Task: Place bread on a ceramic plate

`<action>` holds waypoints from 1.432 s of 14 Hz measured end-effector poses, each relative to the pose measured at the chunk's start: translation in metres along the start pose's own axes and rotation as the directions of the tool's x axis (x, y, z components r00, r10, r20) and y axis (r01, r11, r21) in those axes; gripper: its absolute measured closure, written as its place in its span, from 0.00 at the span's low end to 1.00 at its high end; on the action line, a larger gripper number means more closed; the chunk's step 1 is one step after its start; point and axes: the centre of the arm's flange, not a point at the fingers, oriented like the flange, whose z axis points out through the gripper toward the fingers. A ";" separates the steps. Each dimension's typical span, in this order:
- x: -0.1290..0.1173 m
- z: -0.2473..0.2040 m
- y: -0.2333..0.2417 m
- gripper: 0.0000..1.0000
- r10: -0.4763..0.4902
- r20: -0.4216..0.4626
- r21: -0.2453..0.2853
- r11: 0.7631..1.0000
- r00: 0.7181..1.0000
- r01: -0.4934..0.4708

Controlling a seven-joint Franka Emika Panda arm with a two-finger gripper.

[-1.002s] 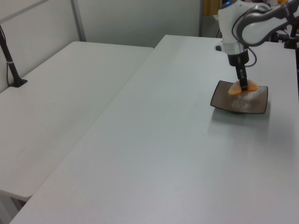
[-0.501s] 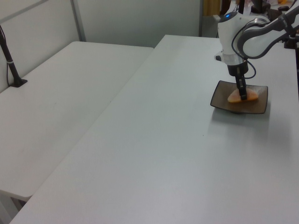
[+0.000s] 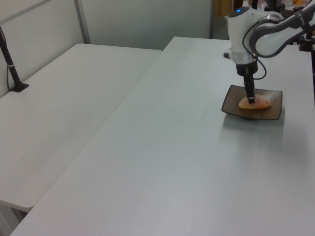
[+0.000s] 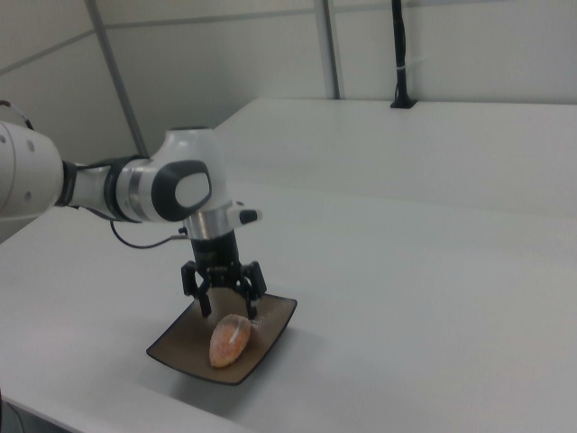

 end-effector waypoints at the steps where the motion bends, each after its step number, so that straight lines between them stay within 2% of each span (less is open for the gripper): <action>1: 0.001 -0.014 0.000 0.00 0.002 -0.012 -0.006 1.000 1.000 -0.002; 6: 0.000 -0.115 -0.011 0.00 0.035 -0.046 -0.012 0.999 0.998 -0.036; 7: -0.004 -0.145 -0.013 0.00 0.052 -0.059 -0.008 0.999 0.997 -0.053; 12: -0.021 -0.220 -0.023 0.00 0.080 -0.131 0.032 0.997 0.988 -0.077; 17: -0.040 -0.258 -0.019 0.00 0.106 -0.161 0.049 0.994 0.981 -0.099; 20: -0.041 -0.259 0.000 0.00 0.148 -0.188 0.105 0.986 0.971 -0.130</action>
